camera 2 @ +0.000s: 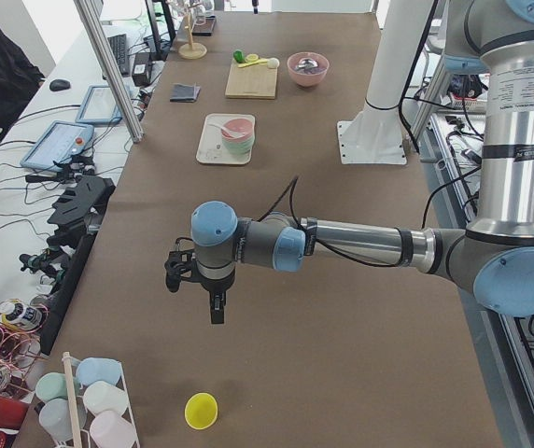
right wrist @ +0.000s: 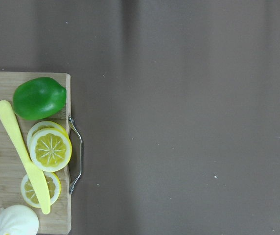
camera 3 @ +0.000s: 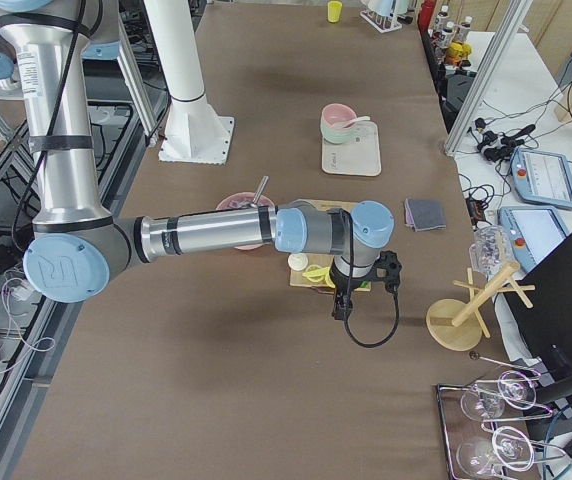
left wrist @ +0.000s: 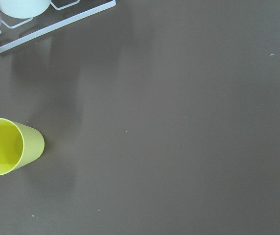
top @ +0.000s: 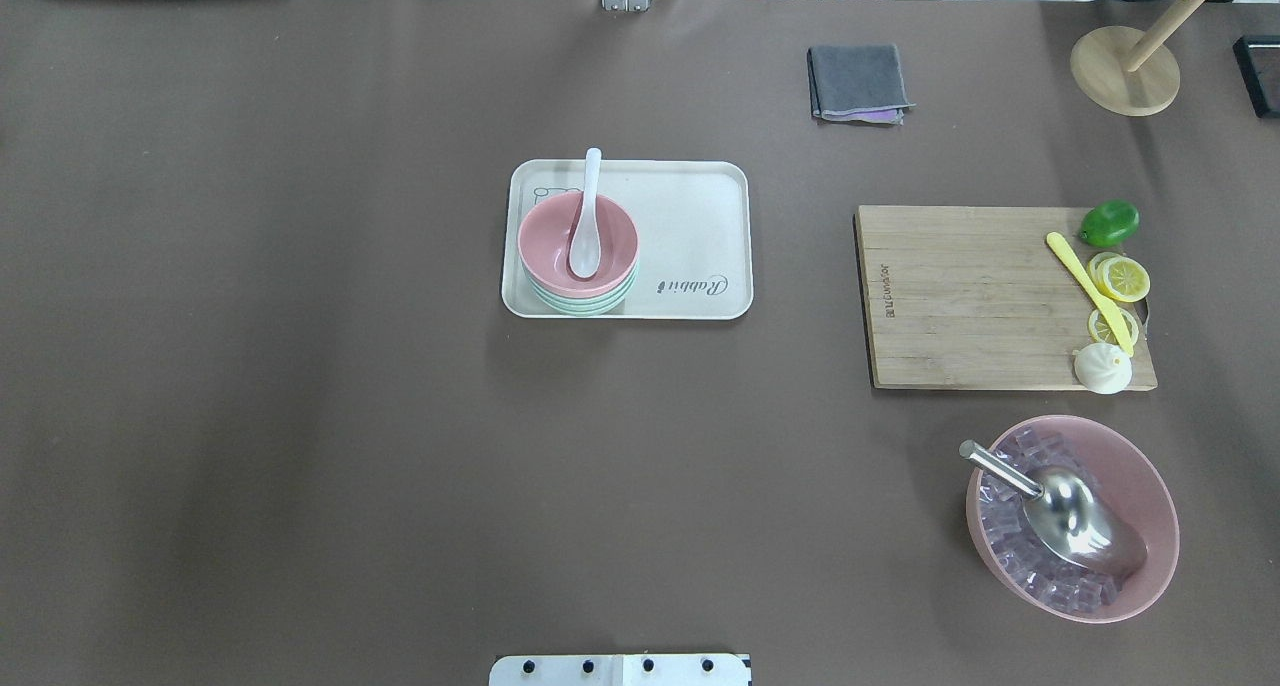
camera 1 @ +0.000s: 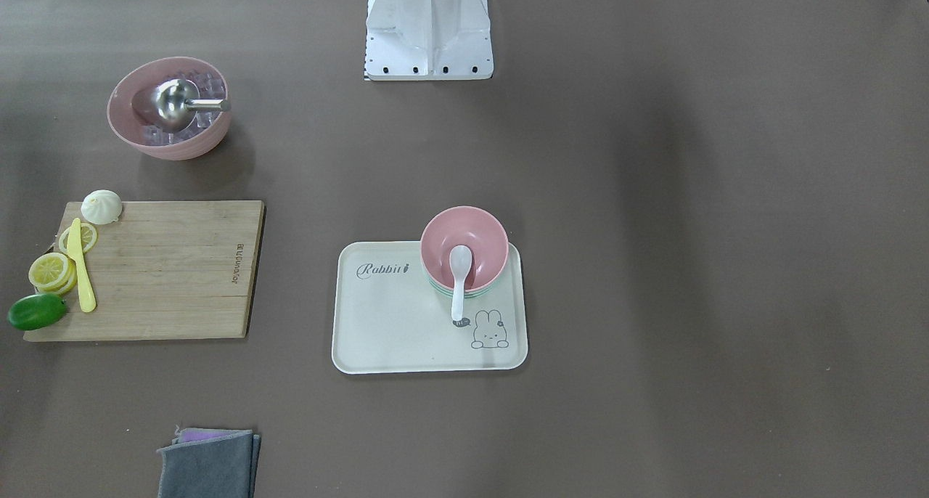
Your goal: Stack pink bowl on green and place spoon
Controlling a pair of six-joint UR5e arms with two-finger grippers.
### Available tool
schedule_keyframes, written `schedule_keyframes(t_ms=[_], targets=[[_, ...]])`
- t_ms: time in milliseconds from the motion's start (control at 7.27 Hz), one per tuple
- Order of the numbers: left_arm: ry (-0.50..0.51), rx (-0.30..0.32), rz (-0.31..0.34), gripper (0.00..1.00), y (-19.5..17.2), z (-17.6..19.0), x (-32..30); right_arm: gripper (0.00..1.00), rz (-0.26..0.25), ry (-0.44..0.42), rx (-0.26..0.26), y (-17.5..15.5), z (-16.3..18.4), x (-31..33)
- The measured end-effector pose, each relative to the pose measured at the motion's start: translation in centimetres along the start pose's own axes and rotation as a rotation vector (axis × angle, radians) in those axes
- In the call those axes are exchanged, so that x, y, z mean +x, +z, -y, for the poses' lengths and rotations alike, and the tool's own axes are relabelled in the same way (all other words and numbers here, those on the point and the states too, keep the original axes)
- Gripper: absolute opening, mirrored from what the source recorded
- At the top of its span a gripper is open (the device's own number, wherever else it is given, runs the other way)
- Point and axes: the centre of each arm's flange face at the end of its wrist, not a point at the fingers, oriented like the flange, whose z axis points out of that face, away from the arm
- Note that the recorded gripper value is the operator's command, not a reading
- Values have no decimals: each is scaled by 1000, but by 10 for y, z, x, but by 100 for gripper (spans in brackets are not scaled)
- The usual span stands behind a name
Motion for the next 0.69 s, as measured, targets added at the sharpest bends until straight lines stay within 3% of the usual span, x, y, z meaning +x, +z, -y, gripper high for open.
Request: schedule_keyframes(t_ms=[688], targets=[[-6, -16, -57, 98, 1, -2, 3, 100, 19, -6, 14, -7, -1, -5]])
